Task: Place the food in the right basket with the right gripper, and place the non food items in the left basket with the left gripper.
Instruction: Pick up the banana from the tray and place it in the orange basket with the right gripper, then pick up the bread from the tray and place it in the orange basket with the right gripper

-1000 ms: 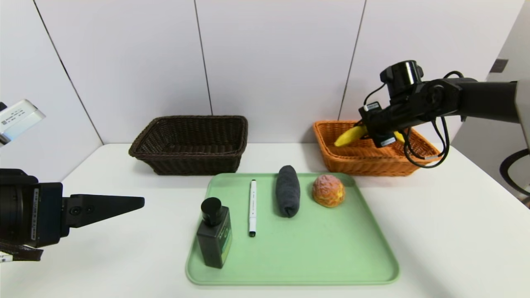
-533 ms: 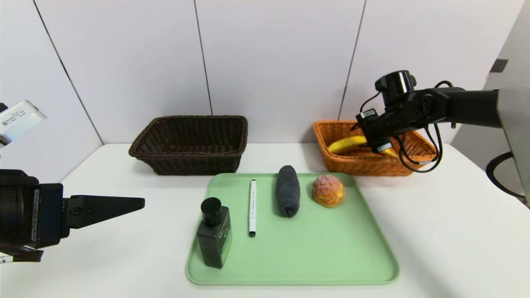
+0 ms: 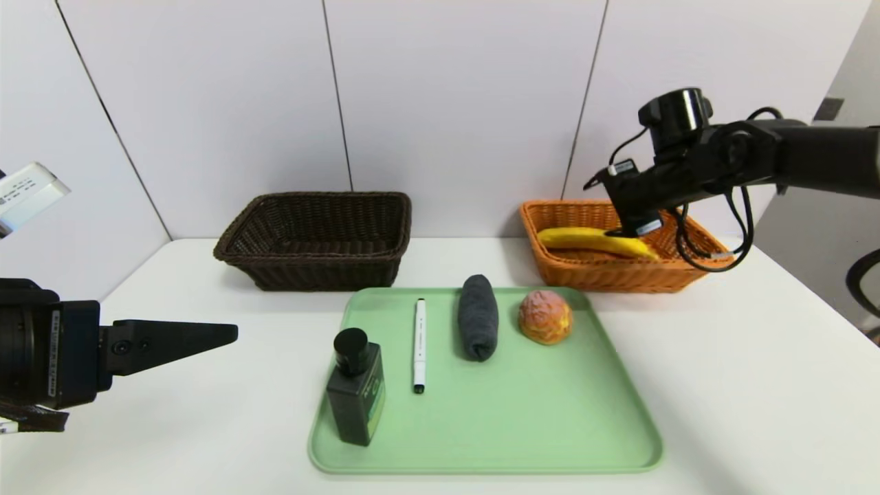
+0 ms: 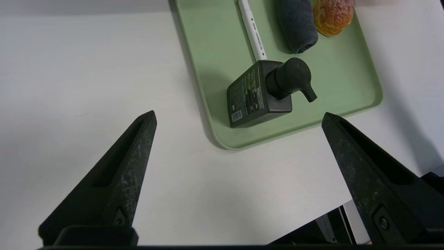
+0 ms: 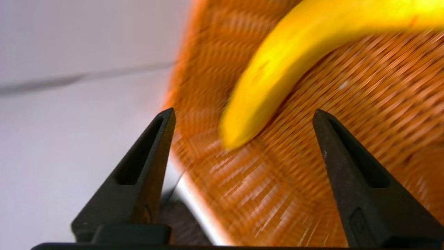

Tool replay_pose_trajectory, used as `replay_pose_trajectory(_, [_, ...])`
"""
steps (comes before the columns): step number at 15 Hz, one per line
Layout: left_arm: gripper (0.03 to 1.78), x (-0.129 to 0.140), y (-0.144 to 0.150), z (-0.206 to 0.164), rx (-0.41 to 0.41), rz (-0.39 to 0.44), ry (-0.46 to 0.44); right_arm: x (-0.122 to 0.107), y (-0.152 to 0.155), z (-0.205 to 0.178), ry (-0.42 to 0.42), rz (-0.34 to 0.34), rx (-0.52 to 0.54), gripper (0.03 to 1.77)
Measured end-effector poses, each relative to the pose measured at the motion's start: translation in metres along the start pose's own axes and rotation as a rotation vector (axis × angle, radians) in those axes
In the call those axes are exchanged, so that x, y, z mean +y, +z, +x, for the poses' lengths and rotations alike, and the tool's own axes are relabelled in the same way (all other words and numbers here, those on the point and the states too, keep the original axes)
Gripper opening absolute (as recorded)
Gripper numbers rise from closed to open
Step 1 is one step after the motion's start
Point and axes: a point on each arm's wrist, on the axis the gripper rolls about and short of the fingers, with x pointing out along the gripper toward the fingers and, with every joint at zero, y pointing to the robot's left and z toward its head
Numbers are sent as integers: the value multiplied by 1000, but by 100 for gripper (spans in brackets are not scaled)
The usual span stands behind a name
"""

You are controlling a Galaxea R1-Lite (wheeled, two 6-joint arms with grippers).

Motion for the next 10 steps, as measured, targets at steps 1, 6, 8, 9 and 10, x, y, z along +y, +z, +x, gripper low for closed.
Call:
replay_pose_trajectory(1, [169, 0, 0, -1, -2, -1, 1, 10, -5, -18, 35, -28, 7, 143])
replay_pose_trajectory(6, [169, 0, 1, -1, -9, -21, 2, 41, -84, -138, 106, -372, 201, 156])
replay_pose_trajectory(8, [169, -1, 1, -2, -11, -21, 2, 30, -104, -168, 28, -552, 272, 159])
replay_pose_trajectory(9, [169, -1, 1, -2, -12, -21, 2, 23, -111, -178, -26, -622, 306, 161])
replay_pose_trajectory(10, [169, 0, 0, -3, -13, -21, 2, 16, -116, -184, -79, -659, 342, 162])
